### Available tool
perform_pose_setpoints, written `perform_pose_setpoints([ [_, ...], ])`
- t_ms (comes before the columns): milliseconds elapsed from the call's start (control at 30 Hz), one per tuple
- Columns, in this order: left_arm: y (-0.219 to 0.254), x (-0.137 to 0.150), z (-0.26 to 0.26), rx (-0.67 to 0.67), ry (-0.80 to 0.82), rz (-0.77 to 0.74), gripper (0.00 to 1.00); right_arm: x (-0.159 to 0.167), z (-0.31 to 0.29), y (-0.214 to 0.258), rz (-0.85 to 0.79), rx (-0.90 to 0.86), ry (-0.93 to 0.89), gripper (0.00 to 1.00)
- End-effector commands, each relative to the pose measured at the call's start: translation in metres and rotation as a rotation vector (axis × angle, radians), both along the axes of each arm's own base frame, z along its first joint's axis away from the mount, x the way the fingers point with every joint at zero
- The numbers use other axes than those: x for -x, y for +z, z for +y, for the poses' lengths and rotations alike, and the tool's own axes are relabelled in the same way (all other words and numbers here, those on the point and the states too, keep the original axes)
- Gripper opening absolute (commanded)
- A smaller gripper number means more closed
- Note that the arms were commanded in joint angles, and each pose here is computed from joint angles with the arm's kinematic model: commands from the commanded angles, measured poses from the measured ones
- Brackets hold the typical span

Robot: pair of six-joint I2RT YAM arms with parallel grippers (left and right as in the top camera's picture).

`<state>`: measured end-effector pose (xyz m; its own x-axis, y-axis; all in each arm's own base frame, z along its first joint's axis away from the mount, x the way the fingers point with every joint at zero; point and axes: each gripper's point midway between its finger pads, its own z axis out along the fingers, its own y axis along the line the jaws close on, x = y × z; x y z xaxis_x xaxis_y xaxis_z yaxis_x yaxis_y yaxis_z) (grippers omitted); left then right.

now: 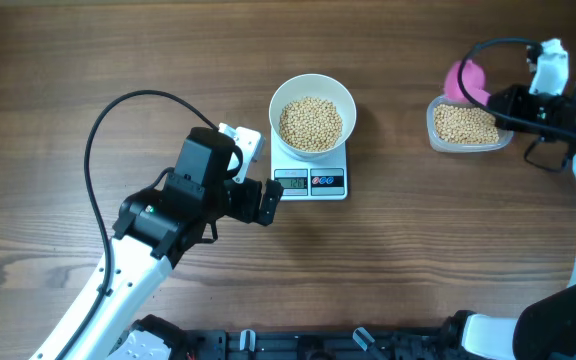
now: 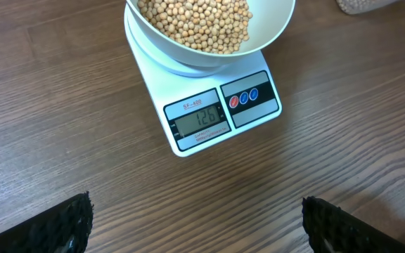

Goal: Scoop item into bowl and weigh 150g on scale

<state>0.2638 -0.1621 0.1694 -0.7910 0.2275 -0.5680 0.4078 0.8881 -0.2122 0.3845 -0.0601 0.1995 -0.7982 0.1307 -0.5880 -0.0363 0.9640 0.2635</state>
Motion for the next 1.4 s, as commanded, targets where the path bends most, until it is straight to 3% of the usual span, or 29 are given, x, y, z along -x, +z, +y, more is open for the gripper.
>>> perform_pose_setpoints([
  [0,0.002,0.001,-0.003,0.002,-0.027,-0.01,1.0,0.006,-0.012,0.008,-0.02,0.179,0.084,0.04],
  [233,0.002,0.0,-0.003,0.002,-0.026,-0.01,1.0,0.024,-0.05,-0.015,0.119,0.367,-0.027,0.04],
  [667,0.002,0.001,-0.003,0.002,-0.027,-0.01,1.0,0.021,-0.04,-0.044,0.161,0.455,0.026,0.05],
  [900,0.002,0.001,-0.003,0.002,-0.027,-0.01,1.0,0.026,-0.044,-0.056,0.243,0.61,0.016,0.04],
  [1367,0.002,0.001,-0.003,0.002,-0.027,-0.01,1.0,0.024,-0.022,-0.086,0.278,0.487,0.096,0.04],
])
